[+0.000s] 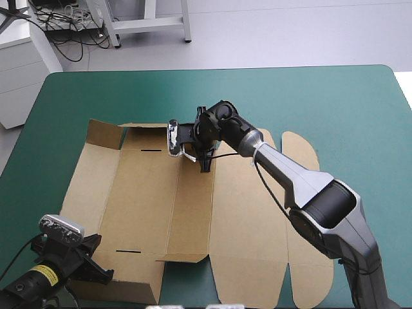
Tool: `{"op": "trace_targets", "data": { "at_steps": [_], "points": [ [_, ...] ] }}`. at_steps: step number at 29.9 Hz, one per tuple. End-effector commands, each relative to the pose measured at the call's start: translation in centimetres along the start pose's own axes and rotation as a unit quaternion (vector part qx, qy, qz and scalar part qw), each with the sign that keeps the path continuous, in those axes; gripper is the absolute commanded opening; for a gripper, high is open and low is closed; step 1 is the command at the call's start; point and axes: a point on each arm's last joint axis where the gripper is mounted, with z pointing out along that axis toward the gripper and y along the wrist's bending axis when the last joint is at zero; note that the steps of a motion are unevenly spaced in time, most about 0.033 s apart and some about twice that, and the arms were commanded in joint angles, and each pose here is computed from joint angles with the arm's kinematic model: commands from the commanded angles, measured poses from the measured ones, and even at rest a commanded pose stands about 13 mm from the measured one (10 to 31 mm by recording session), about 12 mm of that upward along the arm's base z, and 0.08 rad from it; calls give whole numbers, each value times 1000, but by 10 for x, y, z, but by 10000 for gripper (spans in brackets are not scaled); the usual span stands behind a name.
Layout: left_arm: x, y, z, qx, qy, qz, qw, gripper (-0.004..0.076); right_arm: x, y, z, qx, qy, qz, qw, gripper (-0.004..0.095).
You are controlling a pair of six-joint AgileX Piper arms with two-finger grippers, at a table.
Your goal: Fold the box
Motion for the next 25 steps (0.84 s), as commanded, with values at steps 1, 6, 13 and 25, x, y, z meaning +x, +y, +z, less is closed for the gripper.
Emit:
{"op": "trace_targets", "data": {
  "at_steps": [1,6,13,25],
  "points": [
    [-14,0,-6,1,-43,-4,999,-10,-9,-15,-40,58,-37,7,998,-14],
    [-14,0,-6,1,-43,-4,999,-10,-8,-21,-41,91,-40,43,994,40],
    [-14,0,-6,1,-43,-4,999,-10,-9,-25,-52,108,-51,67,991,355],
    [-14,0,-6,1,-43,-4,999,-10,49,-59,-149,225,-31,217,949,372]
  ]
}}
